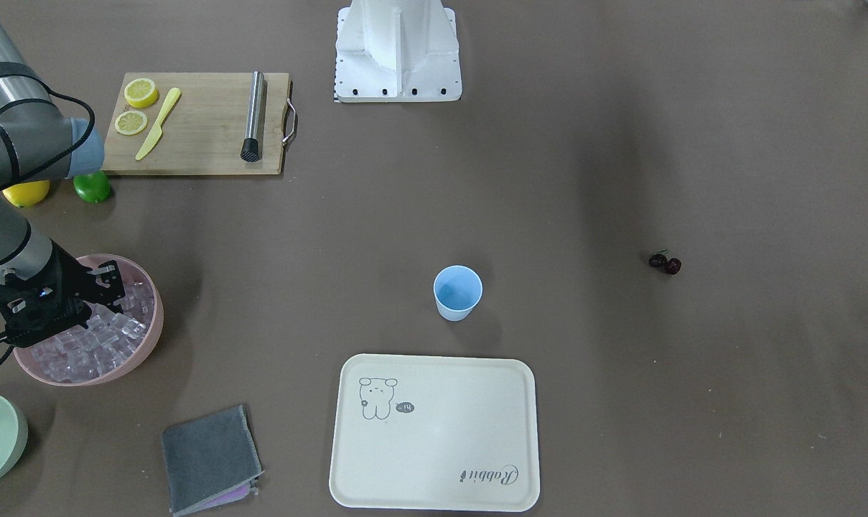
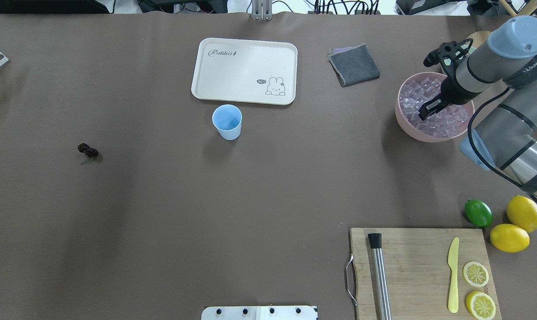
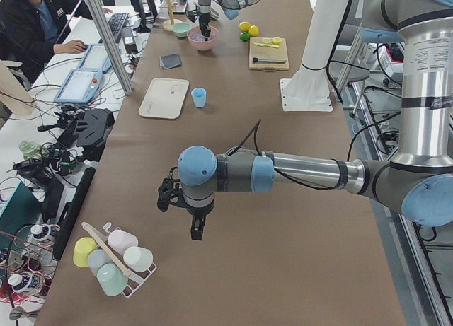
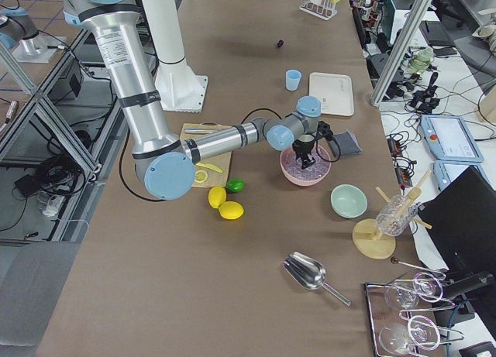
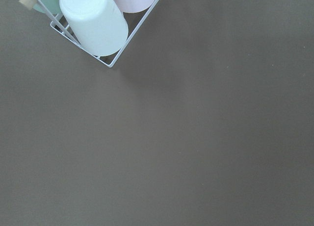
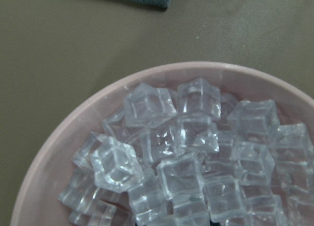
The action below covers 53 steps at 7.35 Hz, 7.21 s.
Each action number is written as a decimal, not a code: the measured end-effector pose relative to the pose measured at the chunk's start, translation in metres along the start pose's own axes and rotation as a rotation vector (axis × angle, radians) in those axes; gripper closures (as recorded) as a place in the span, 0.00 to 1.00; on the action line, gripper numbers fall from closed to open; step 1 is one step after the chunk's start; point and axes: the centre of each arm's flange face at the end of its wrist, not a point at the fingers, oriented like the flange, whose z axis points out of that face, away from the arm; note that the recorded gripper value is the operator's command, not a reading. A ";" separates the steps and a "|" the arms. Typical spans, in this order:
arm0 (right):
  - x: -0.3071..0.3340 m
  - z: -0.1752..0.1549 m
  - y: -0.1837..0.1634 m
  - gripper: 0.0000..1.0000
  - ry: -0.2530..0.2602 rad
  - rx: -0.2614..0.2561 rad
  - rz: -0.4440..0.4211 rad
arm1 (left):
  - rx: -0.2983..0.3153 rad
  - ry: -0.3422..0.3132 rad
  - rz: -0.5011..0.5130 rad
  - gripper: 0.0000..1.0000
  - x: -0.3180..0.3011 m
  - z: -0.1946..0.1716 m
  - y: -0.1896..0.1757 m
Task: Put ice and cherries in cup
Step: 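Lower the right gripper into the bowl and grasp an ice cube, then carry the ice cube with the right gripper over the light-blue cup and release, then move the right gripper back over the pink bowl of ice, then lower the right gripper into the bowl and grasp another ice cube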
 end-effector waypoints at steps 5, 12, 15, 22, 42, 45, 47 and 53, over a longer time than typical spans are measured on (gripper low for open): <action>-0.094 -0.085 -0.084 0.79 0.012 -0.064 0.206 | 0.001 -0.002 0.001 0.02 0.000 -0.001 -0.001; -0.407 -0.086 -0.187 0.79 0.048 -0.044 0.785 | 0.008 -0.002 0.007 0.02 0.004 -0.004 0.000; -0.466 -0.075 -0.212 0.79 0.048 -0.007 0.951 | 0.009 -0.002 0.008 0.02 0.004 -0.004 -0.001; -0.492 -0.053 -0.212 0.03 0.023 0.033 0.908 | 0.016 -0.004 0.014 0.02 0.006 -0.008 -0.005; -0.017 -0.004 -0.010 0.36 0.276 -0.176 0.055 | 0.019 -0.004 0.016 0.02 0.007 -0.009 -0.003; -0.020 0.000 0.007 0.43 0.273 -0.185 0.061 | 0.020 -0.004 0.017 0.02 0.008 -0.009 -0.003; -0.032 -0.001 0.007 0.43 0.255 -0.175 0.111 | 0.021 -0.004 0.017 0.02 0.008 -0.009 -0.003; -0.035 0.010 0.012 0.77 0.253 -0.193 0.135 | 0.021 -0.004 0.019 0.02 0.008 -0.009 -0.003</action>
